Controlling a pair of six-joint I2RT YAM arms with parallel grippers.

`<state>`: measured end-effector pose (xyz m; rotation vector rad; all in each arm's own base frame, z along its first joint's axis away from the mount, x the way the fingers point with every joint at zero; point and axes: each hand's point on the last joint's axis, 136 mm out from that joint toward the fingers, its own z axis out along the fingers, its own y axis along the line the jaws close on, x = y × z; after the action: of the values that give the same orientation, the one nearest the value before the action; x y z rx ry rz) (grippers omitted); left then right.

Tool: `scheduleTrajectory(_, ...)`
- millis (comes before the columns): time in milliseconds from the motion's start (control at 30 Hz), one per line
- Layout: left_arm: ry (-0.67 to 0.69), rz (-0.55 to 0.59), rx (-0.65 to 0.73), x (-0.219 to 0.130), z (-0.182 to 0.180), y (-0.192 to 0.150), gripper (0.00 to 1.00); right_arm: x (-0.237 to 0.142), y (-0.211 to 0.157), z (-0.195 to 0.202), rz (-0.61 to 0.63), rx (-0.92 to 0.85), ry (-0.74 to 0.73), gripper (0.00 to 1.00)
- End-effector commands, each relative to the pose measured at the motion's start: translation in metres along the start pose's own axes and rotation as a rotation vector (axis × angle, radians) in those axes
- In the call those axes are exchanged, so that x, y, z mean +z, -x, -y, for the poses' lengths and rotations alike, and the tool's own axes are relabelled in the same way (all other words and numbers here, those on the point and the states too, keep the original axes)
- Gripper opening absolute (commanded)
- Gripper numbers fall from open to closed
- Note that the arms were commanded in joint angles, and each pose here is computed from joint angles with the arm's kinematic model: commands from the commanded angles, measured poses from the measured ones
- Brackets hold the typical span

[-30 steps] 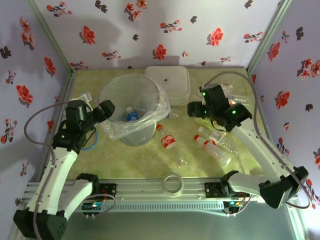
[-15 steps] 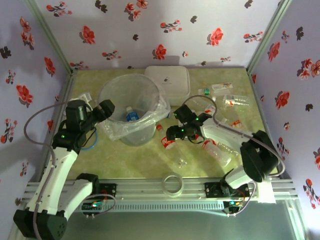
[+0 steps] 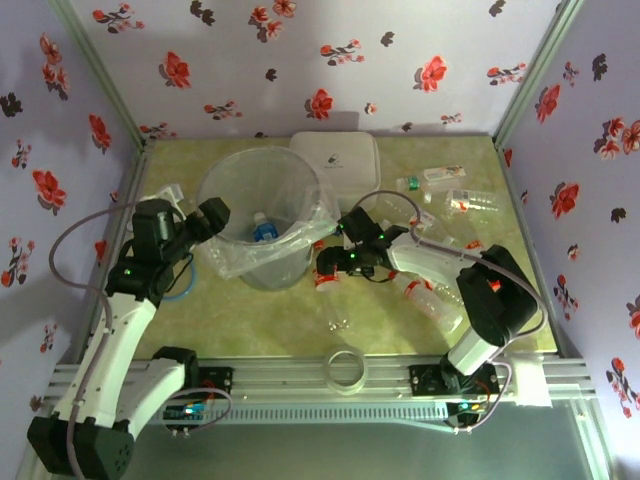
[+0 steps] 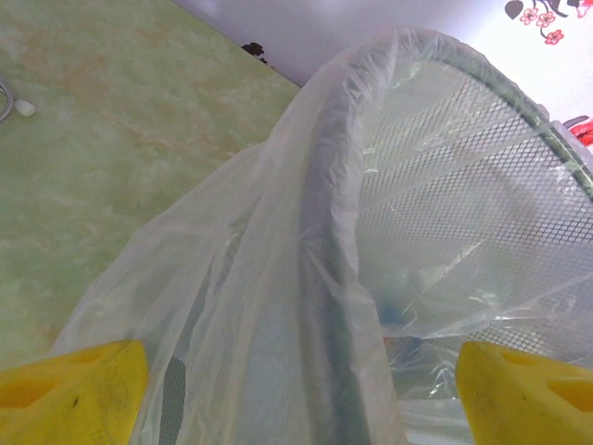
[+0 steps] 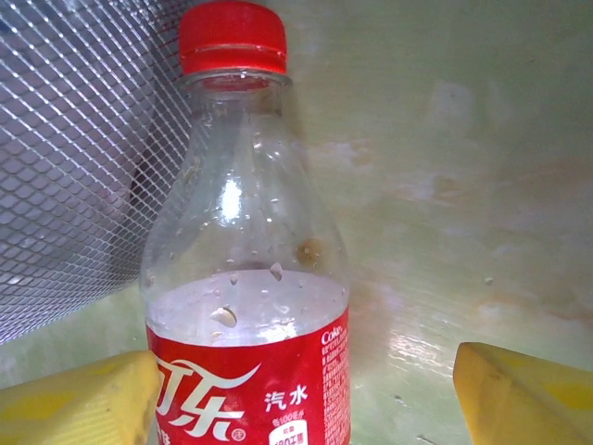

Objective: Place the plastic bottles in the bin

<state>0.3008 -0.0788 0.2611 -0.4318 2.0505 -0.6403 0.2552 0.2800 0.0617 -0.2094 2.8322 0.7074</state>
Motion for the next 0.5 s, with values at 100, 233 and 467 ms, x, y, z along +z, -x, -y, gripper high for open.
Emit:
scheduleTrajectory(100,0.017,-0.007,-0.012,0.008,-0.007,-0.007,0.87,0.000,-0.004,-0.017,-0.013,0.035,0.065,0.84)
scheduleTrajectory(233,0.017,-0.006,-0.008,0.008,-0.006,-0.005,0.87,0.005,-0.005,-0.019,-0.009,0.055,0.096,0.78)
scheduleTrajectory(467,0.015,-0.002,-0.003,0.008,-0.004,-0.003,0.87,0.018,-0.012,0.001,-0.035,0.062,0.008,0.75)
